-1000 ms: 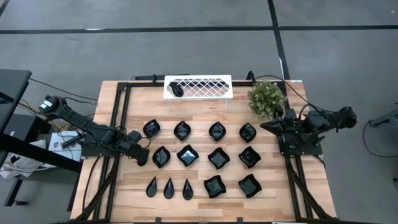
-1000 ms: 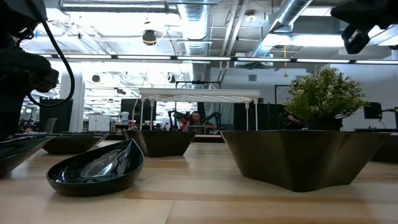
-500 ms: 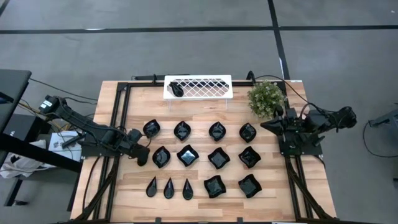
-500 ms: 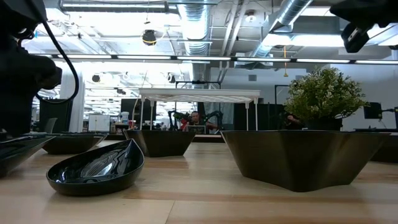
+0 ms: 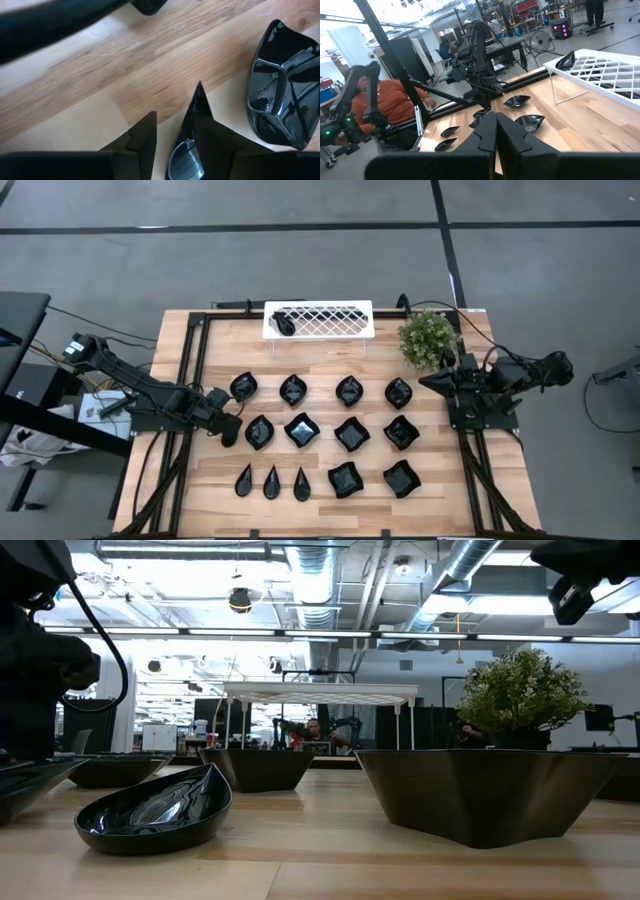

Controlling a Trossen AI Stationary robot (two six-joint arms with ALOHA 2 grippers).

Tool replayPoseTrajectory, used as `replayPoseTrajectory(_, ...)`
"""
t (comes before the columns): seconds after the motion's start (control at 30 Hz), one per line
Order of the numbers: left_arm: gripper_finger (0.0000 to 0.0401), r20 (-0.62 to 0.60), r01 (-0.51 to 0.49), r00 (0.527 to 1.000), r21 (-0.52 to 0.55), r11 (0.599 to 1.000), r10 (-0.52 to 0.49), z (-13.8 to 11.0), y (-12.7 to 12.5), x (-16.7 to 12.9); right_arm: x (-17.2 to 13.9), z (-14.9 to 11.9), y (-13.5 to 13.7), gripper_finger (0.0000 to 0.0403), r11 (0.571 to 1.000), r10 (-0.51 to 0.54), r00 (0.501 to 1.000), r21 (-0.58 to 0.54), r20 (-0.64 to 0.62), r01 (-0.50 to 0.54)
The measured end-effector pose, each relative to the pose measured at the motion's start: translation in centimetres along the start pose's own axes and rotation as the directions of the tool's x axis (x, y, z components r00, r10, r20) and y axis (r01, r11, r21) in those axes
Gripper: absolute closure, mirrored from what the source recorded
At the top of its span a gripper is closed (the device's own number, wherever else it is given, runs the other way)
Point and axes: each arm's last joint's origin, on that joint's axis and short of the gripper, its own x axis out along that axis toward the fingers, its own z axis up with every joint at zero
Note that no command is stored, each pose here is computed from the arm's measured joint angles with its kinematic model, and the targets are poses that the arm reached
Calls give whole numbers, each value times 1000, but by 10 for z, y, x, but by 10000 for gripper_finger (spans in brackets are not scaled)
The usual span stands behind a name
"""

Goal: Pick & Place Mini shaped plates
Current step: Stack the black drop shaped plate on top of the black drop shaped plate on the shelf

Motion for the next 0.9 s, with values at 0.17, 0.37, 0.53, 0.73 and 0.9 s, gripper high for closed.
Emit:
replayPoseTrajectory(0.17, 281, -2, 2, 1000, -4, 1000, -2, 0, 0, 0, 0, 0, 0, 403, 999, 0, 1000, 38, 0, 0)
replayPoseTrajectory(0.37, 314, -2, 2, 1000, -3, 1000, -2, 0, 0, 0, 0, 0, 0, 403, 999, 1, 1000, 42, 3, -1)
replayPoseTrajectory(0.53, 337, -3, 3, 1000, -3, 1000, -3, 0, 0, 0, 0, 0, 0, 403, 999, 1, 1000, 42, 3, -1)
replayPoseTrajectory(0.73, 357, -3, 3, 1000, -1, 1000, -3, -1, 1, 2, 0, 1, 0, 403, 999, 2, 1000, 42, 4, -2)
replayPoseTrajectory(0.9, 371, -2, 6, 1000, -2, 1000, -6, -1, 1, 2, 0, 1, 0, 403, 999, 1, 1000, 42, 4, -1)
